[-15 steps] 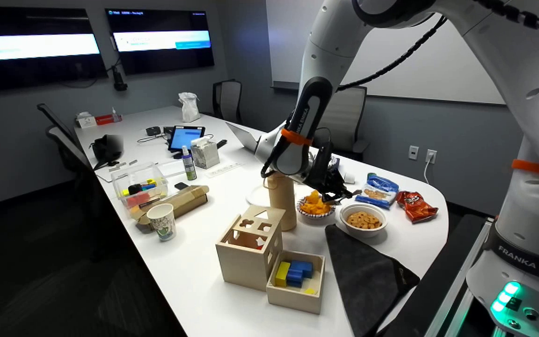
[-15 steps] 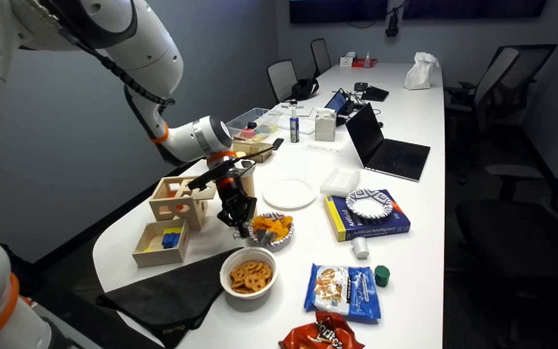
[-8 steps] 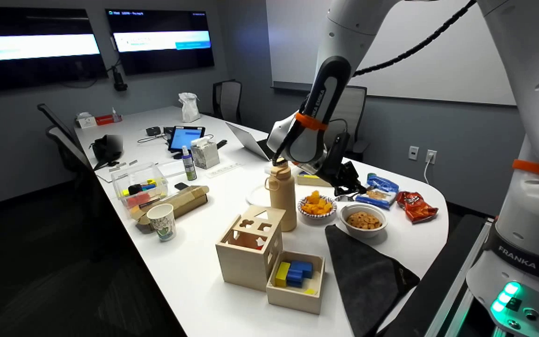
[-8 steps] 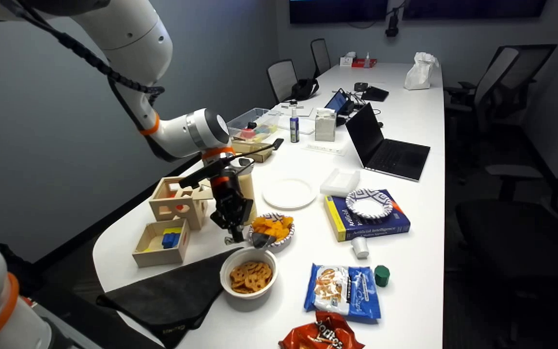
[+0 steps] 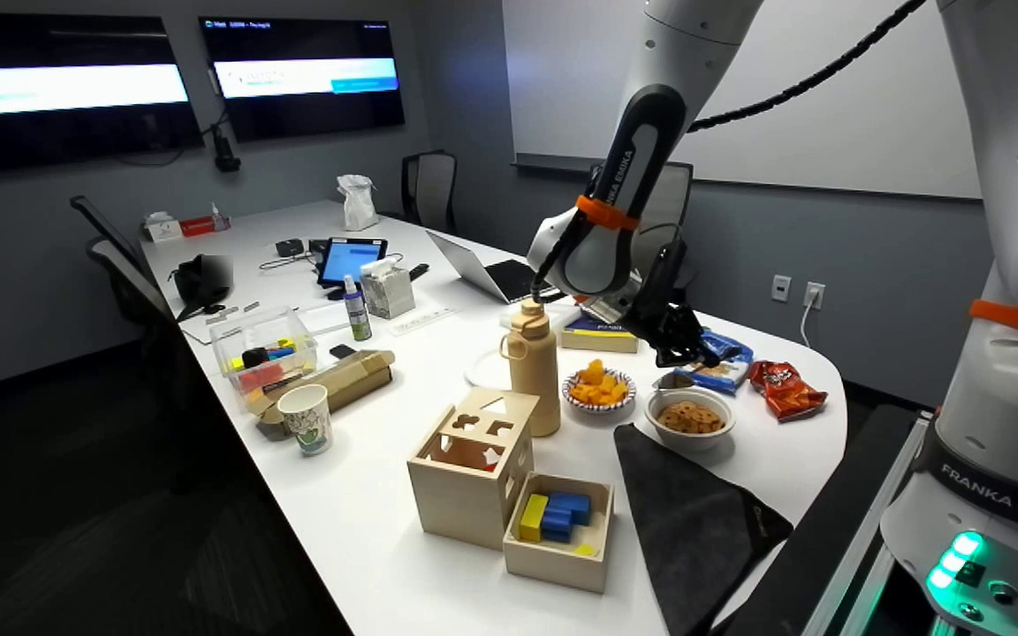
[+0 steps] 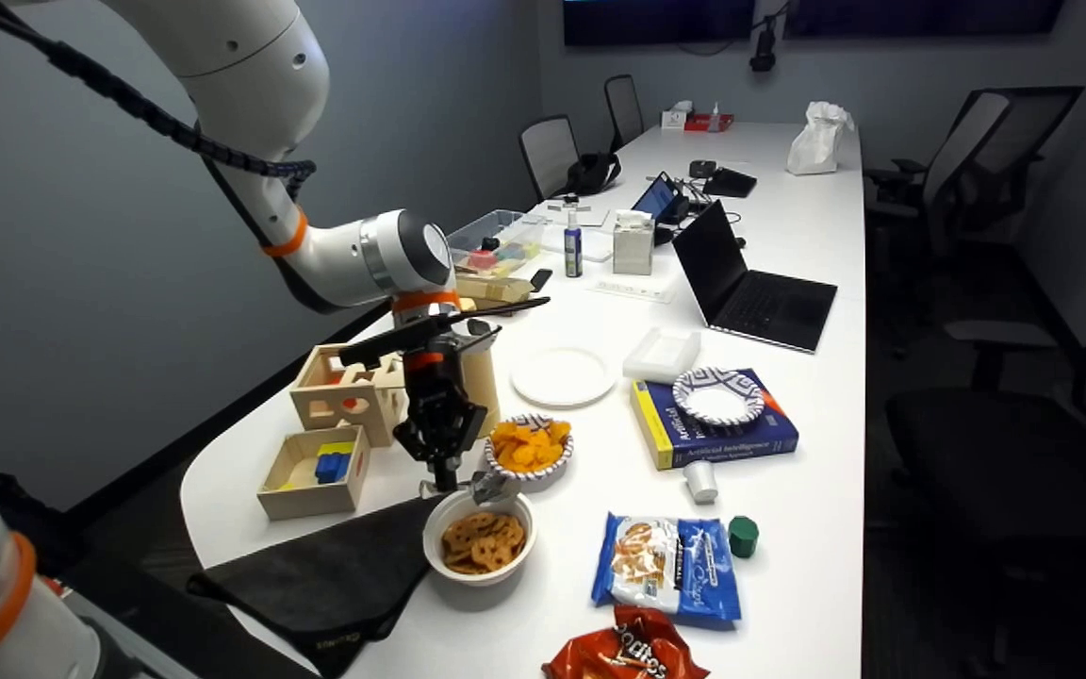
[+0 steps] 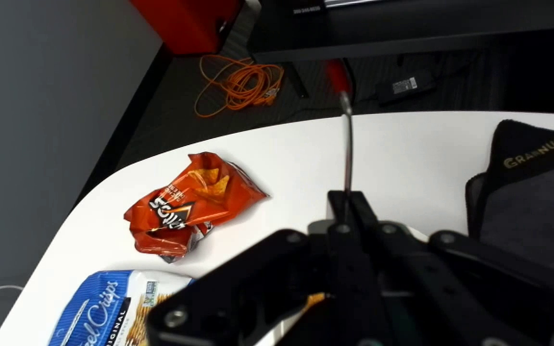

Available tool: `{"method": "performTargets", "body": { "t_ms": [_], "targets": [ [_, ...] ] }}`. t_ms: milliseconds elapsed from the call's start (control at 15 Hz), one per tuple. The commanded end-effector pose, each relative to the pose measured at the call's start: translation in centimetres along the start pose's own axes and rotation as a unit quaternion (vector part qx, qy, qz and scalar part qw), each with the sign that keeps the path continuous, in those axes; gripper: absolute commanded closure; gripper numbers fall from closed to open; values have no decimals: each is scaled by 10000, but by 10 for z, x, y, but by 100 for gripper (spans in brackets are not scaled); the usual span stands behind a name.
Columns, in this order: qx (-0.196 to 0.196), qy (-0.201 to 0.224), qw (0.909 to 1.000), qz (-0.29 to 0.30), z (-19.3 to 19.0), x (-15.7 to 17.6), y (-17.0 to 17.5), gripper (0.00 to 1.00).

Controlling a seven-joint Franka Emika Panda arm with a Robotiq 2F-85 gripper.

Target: Stir inside the white bowl with the kitchen utensil

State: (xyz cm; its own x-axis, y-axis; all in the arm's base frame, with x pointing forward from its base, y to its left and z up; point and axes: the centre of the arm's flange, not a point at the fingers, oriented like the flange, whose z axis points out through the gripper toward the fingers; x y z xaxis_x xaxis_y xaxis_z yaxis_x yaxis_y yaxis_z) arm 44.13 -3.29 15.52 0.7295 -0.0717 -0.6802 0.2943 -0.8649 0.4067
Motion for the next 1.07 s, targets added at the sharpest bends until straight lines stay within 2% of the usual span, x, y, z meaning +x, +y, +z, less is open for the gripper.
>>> {"method": "performTargets", "body": {
  "t_ms": [0,400,733,1000],
  "targets": [
    [279,-230,9989,-290,10,-10,4,99],
    [562,-485,9948,-696,31,0,7,99],
    [629,-675,9901,-1059,41,7,7,99],
    [748,-696,9904,-930,47,-10,7,99]
  ]
}}
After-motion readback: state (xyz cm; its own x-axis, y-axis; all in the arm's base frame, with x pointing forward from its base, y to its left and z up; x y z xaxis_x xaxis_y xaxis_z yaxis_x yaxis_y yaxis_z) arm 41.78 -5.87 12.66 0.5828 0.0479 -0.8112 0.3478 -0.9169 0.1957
